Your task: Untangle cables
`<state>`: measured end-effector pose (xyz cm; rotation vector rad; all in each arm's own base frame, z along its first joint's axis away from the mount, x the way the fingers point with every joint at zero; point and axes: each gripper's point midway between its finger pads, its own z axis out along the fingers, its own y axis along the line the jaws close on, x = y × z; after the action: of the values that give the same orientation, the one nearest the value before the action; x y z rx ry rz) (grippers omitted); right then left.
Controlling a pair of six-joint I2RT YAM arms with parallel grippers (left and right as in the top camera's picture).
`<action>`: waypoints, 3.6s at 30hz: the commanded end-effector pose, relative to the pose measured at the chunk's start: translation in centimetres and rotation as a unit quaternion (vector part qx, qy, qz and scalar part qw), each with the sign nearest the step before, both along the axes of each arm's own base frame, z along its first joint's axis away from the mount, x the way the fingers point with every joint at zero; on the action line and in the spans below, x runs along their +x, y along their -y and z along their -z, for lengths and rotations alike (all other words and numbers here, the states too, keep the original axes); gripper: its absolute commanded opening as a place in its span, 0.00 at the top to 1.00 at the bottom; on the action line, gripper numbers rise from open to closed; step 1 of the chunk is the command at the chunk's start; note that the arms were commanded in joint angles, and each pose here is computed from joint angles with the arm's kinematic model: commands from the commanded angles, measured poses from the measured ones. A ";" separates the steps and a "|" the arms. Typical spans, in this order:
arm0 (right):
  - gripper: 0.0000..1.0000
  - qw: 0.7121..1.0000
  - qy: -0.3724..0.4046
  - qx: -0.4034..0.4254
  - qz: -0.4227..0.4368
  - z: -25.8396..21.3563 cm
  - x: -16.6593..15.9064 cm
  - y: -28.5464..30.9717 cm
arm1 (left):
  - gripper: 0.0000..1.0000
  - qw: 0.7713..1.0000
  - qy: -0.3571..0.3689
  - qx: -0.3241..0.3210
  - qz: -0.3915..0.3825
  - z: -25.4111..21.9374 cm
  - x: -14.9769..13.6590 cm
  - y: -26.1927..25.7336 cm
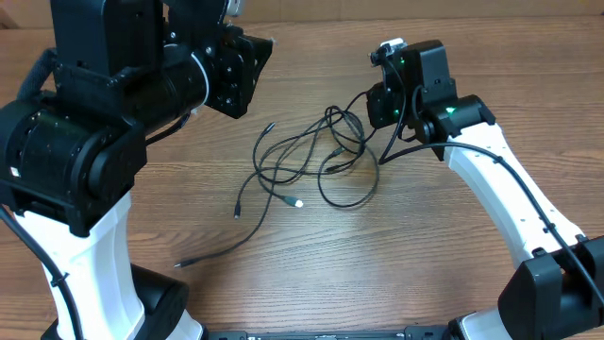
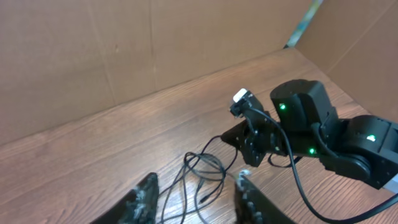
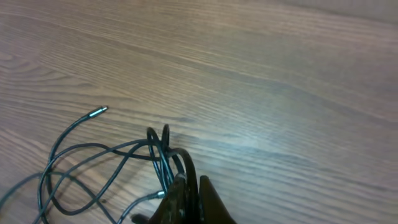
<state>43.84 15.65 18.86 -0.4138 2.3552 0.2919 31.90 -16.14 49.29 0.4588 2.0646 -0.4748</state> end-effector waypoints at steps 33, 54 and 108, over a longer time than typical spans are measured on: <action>0.96 0.922 0.229 0.272 -0.156 -29.3 -11.8 -4.0 | 0.45 0.953 -0.108 0.111 0.259 12.7 3.2 7.0; 0.96 0.909 0.222 0.330 -0.126 -31.4 -12.0 -2.9 | 0.53 0.903 -0.146 0.088 0.393 19.9 2.9 9.9; 0.96 0.905 0.283 0.319 -0.010 -33.3 -10.5 14.8 | 0.96 0.914 -0.220 0.082 0.330 24.7 5.5 5.3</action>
<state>34.97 -0.02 50.53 -0.0959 1.6012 0.8082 37.62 -20.88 24.75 1.2672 2.3613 -0.8214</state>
